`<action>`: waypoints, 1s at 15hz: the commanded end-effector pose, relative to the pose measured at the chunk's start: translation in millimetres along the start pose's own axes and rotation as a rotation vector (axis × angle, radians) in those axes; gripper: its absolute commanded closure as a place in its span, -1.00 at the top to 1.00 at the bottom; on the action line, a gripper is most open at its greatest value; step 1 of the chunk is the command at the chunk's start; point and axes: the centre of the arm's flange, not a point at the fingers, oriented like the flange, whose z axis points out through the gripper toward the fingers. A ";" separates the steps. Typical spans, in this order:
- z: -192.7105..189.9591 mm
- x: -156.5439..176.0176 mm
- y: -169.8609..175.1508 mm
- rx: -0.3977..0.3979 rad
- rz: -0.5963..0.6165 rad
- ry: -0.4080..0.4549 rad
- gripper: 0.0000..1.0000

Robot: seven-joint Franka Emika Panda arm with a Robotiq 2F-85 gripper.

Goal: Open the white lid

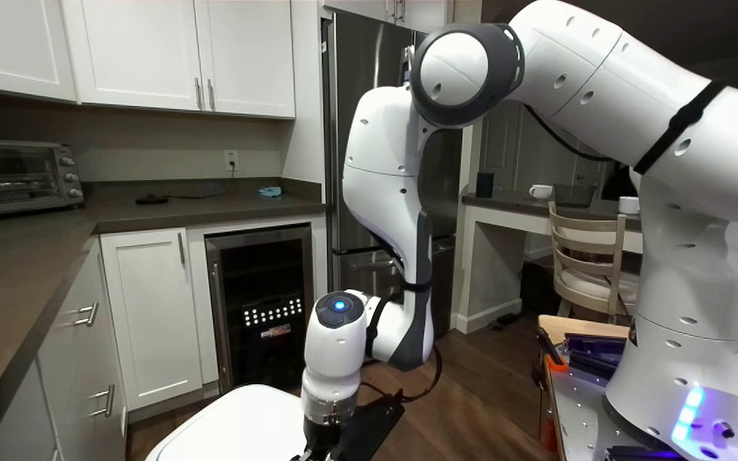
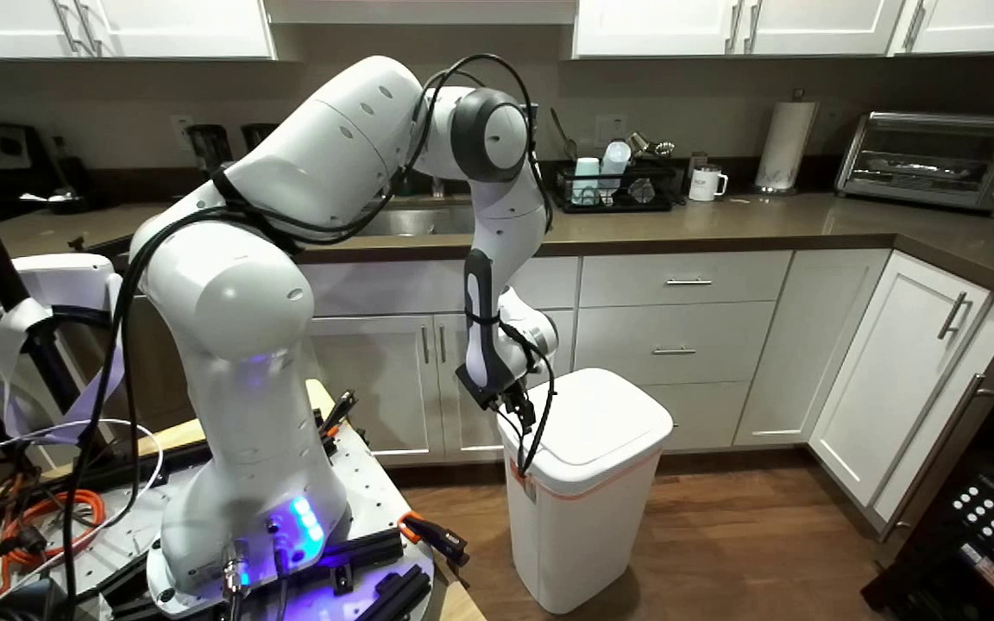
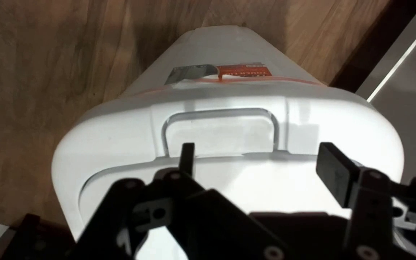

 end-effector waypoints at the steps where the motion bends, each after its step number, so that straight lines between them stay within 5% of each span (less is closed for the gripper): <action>1: 23.8 -16.2 4.5 -0.009 -0.003 0.002 0.56; 11: 33.2 -9.2 20.2 -0.041 0.008 0.032 -0.72; 15: 40.7 -24.1 21.2 -0.039 0.026 0.018 -1.00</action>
